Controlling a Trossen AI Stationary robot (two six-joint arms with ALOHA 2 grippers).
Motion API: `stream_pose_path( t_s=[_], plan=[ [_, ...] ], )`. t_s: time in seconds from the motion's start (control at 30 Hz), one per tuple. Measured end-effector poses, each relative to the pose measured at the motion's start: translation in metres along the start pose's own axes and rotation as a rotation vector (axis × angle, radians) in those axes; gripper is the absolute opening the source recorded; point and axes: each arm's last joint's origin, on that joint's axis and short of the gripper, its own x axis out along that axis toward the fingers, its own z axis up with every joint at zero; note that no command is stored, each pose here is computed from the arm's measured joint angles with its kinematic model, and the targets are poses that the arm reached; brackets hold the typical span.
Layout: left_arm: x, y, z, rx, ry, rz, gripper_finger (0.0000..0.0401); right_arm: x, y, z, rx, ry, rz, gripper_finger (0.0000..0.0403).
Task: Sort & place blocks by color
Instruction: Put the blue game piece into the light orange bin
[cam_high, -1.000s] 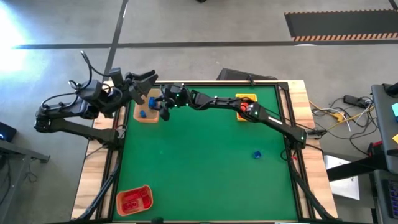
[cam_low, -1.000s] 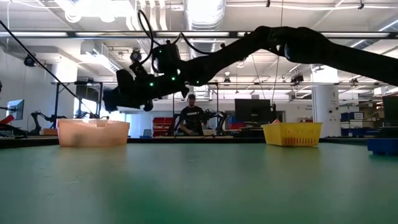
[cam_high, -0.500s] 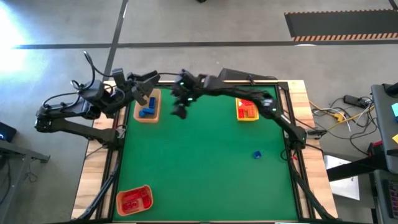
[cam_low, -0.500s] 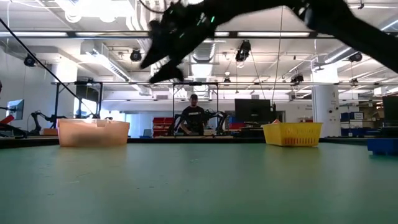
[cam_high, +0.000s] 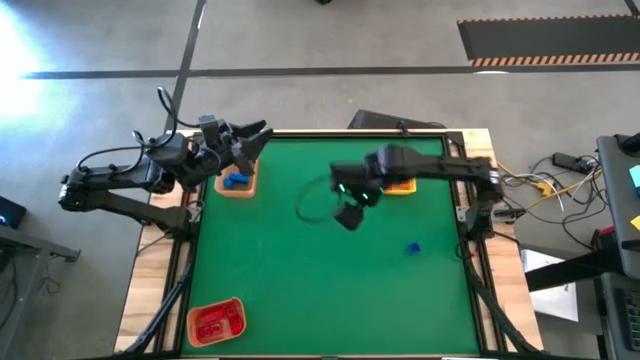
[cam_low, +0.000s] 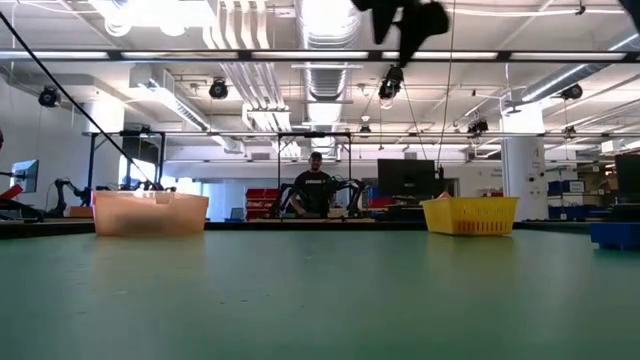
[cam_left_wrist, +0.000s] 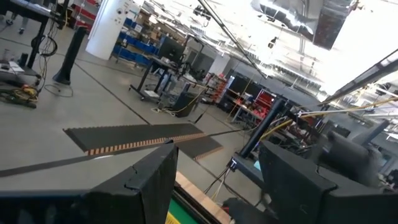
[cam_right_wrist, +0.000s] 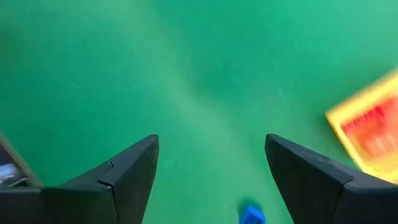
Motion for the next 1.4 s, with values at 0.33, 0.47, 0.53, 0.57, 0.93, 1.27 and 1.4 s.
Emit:
stream_pose_path(
  t_s=[0.33,0.47,0.53,0.57,0.93,1.27,1.4],
  plan=[
    [0.002,-0.001,-0.001,0.034,0.002,0.001,0.0209,0.024,-0.014,-0.101,0.246,0.081,-0.182,0.0280],
    [0.001,-0.001,0.000,0.045,-0.001,-0.001,0.0209,0.047,-0.032,-0.132,0.357,0.137,-0.238,0.0287],
    [0.002,-0.001,-0.001,0.047,0.001,0.000,0.0209,0.060,-0.039,-0.144,0.392,0.187,-0.233,0.0291],
    [0.001,-0.001,-0.001,0.047,0.002,0.000,0.0209,0.068,-0.042,-0.149,0.404,0.208,-0.230,0.0292],
    [0.003,0.000,-0.004,0.051,0.010,0.004,0.0209,0.132,-0.063,-0.173,0.454,0.237,-0.205,0.0287],
    [0.006,-0.001,-0.007,0.063,0.019,0.009,0.0209,0.172,-0.072,-0.185,0.463,0.326,-0.247,0.0282],
    [0.007,-0.001,-0.008,0.065,0.022,0.010,0.0209,0.174,-0.071,-0.185,0.461,0.331,-0.238,0.0253]
  ],
)
